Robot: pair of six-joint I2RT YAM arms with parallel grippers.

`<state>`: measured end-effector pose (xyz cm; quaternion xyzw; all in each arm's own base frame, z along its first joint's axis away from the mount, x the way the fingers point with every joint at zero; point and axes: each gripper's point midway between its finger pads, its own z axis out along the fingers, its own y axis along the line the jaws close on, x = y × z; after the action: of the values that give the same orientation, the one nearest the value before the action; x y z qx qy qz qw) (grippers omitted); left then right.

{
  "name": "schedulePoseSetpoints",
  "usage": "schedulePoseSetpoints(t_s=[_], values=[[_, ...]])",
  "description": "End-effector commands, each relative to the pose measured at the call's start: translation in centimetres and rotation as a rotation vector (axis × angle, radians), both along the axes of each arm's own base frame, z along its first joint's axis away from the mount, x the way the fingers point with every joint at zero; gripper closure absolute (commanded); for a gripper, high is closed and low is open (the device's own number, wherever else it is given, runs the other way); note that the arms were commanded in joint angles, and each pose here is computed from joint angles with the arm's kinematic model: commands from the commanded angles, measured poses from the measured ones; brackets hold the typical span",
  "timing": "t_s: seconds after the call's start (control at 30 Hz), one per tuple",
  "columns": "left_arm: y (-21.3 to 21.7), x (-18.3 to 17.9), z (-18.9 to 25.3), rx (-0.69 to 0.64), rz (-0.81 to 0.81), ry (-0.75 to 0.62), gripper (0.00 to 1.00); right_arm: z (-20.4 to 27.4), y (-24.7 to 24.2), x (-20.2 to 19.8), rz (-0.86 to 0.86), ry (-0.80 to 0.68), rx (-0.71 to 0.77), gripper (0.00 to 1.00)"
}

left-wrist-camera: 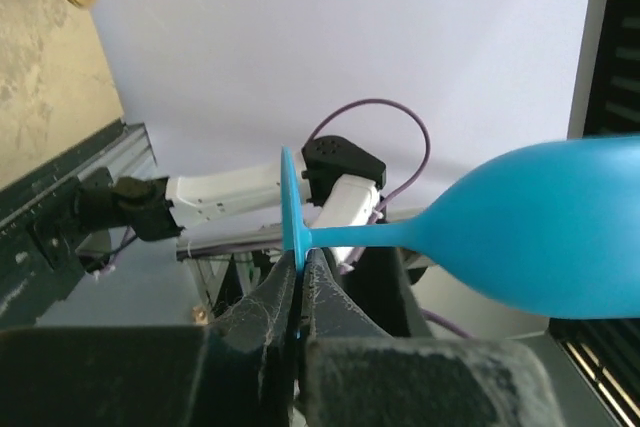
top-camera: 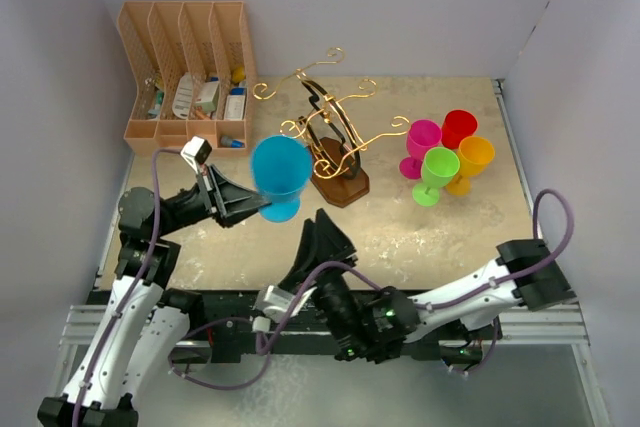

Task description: Take the wine glass off the wine glass rack

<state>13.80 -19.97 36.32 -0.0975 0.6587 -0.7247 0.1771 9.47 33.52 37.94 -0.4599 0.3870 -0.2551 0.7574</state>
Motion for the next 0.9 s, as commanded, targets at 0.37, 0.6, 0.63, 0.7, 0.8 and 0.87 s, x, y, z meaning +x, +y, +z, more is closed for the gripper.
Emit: schedulePoseSetpoints(t_s=[0.37,0.6,0.63,0.7,0.8,0.87], values=[[0.1,4.4,-0.9,-0.046,0.119,-0.199,1.00,6.0,-11.0,2.8,-0.067,0.279,0.406,0.54],[0.0,4.2,-3.0,0.028,0.118,-0.222,1.00,10.6,-11.9,3.9,-0.012,0.412,0.574,0.69],[0.0,4.0,-3.1,0.035,0.119,-0.229,1.00,11.3,-11.6,4.5,0.000,0.432,0.588,0.69],[0.1,3.8,-3.3,0.050,0.121,-0.238,1.00,12.3,-12.0,7.6,-0.022,0.510,0.641,0.69],[0.1,3.6,-3.7,0.091,0.126,-0.262,1.00,13.0,-11.6,9.9,-0.046,0.568,0.679,0.67],[0.2,3.5,-4.1,0.120,0.134,-0.262,1.00,13.0,-11.1,10.8,-0.066,0.639,0.702,0.65]])
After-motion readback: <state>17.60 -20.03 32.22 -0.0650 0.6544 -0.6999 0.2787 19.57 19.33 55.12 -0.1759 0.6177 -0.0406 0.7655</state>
